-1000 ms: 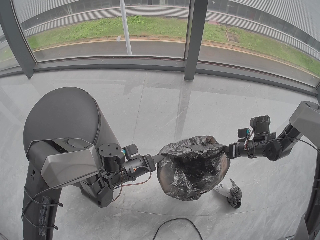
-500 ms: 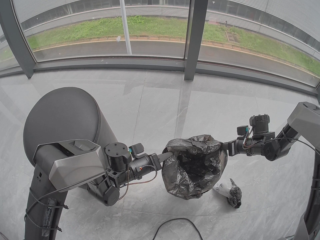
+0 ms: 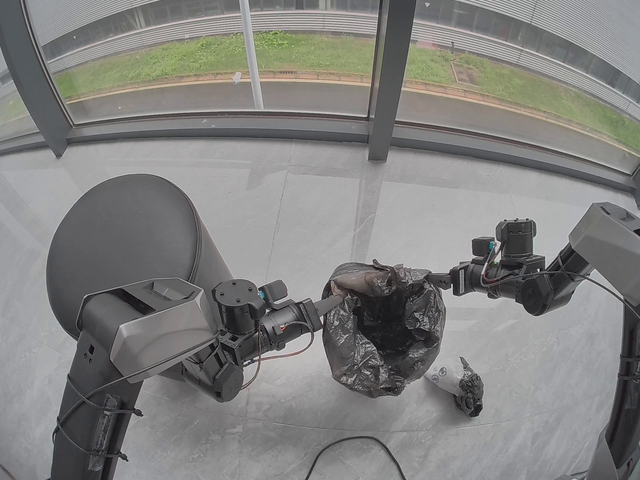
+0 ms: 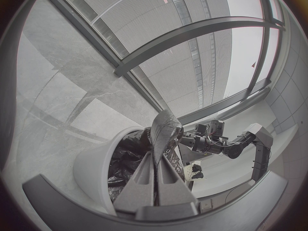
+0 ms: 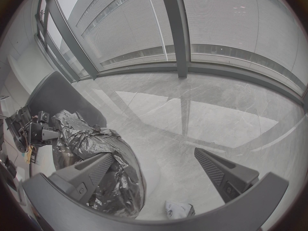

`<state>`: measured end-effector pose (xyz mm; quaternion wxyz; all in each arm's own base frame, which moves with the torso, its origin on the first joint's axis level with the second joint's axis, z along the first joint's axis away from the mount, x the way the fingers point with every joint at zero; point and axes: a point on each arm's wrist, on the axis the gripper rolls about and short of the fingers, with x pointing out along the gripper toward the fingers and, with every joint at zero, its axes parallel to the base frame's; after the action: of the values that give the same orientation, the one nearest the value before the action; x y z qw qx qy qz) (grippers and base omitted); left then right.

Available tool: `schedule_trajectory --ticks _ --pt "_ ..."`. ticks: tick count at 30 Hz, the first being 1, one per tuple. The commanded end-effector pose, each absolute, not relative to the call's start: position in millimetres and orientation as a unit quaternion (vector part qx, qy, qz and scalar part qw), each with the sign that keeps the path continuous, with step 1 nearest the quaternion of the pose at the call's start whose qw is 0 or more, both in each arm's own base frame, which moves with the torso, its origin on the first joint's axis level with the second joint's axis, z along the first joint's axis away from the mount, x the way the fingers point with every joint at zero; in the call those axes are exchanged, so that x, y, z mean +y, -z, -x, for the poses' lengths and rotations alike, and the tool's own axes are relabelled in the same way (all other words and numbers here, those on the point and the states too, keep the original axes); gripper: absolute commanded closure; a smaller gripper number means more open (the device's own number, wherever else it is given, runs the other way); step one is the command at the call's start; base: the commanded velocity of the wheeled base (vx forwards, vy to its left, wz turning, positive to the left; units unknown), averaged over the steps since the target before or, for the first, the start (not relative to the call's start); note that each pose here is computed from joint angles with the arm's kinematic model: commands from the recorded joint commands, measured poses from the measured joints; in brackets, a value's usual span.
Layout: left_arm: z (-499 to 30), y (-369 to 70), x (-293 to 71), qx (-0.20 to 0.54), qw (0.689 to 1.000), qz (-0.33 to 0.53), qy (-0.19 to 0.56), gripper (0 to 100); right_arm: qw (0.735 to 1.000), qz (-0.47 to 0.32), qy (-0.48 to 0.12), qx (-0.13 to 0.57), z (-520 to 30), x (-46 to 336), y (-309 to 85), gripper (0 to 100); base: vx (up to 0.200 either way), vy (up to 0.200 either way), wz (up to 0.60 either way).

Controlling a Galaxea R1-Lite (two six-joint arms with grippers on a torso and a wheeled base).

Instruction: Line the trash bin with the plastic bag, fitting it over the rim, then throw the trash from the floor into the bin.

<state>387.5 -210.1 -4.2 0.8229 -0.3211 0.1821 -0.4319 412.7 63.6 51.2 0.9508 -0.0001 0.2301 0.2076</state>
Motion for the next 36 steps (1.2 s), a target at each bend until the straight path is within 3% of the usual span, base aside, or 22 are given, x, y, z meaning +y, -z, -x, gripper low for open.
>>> schedule_trajectory --ticks 1,9,18,32,33,36 --pt "-395.7 5.0 -205.9 0.177 0.827 0.322 0.426 100 0.953 0.002 -0.197 0.228 -426.5 66.4 -38.2 0 0.000 0.000 0.00" --pt "-404.3 4.1 -185.9 0.169 0.837 0.326 0.406 100 0.961 0.006 -0.188 0.201 -433.8 69.0 -28.9 0 0.000 0.000 0.00" --pt "-391.1 17.7 -192.6 0.200 0.833 0.318 0.407 100 0.963 0.006 -0.195 0.186 -422.5 68.2 -48.5 0 0.000 0.000 0.00" --pt "-402.5 34.3 -182.1 0.211 0.844 0.308 0.385 100 0.957 -0.027 -0.240 0.162 -411.3 106.3 -69.8 0 0.000 0.000 0.00" --pt "-403.5 34.6 -181.7 0.210 0.846 0.302 0.385 0 0.956 -0.028 -0.240 0.164 -411.6 106.4 -68.0 0 0.000 0.000 0.00" --pt "-404.7 35.8 -180.0 0.206 0.852 0.291 0.384 0 0.956 -0.027 -0.237 0.169 -411.7 105.7 -64.5 0 0.000 0.000 0.00"
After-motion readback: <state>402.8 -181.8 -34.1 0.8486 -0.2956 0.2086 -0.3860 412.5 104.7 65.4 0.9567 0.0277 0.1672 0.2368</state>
